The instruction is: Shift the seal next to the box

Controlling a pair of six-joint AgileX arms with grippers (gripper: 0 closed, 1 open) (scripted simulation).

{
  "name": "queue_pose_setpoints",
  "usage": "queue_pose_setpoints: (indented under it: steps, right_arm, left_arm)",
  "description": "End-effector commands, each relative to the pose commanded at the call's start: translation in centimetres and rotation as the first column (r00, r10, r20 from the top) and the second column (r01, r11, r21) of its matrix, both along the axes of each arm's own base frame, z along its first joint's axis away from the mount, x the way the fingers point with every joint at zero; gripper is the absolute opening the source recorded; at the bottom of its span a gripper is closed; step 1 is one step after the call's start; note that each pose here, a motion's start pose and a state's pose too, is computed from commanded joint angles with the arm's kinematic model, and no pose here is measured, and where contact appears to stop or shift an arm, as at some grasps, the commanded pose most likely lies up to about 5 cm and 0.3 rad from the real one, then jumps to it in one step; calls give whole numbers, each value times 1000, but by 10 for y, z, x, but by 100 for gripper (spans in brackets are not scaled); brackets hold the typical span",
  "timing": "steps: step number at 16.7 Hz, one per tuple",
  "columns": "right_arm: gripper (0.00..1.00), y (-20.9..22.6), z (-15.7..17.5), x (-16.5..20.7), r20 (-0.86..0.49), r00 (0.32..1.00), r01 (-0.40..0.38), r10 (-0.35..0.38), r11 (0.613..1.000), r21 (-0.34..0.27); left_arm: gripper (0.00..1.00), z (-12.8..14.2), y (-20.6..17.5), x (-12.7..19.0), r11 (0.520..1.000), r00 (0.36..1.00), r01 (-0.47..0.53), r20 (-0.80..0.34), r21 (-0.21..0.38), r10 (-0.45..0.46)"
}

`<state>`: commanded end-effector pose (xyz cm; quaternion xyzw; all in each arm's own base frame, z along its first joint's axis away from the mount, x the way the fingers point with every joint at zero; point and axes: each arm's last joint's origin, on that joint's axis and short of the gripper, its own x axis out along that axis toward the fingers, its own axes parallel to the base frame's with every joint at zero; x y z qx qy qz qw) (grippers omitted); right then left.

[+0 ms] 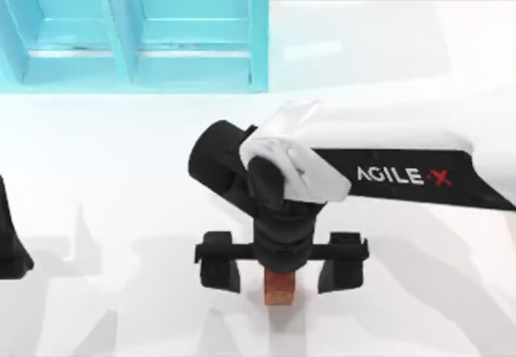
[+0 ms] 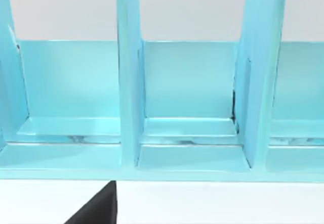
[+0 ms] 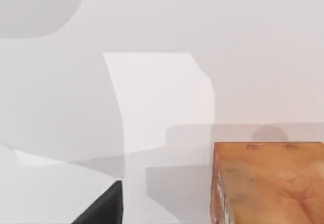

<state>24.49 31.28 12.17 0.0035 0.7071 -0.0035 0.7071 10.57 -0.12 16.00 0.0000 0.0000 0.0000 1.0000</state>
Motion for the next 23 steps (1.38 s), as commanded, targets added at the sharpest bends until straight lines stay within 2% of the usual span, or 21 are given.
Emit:
queue_pose_setpoints:
  steps: [11,20,23]
  right_arm:
    - [2,0,0,0,0,1000,0,0,1000,0]
    - [0,-1,1,1,1,1000,3,-3,1000,1]
    - [0,0,10,1,1,1000,4,-4,1000,1]
  left_arm:
    - [100,0,0,0,1000,1000,0,0,0,0]
    - [100,0,0,0,1000,1000,0,0,0,0]
    - [100,0,0,0,1000,1000,0,0,0,0]
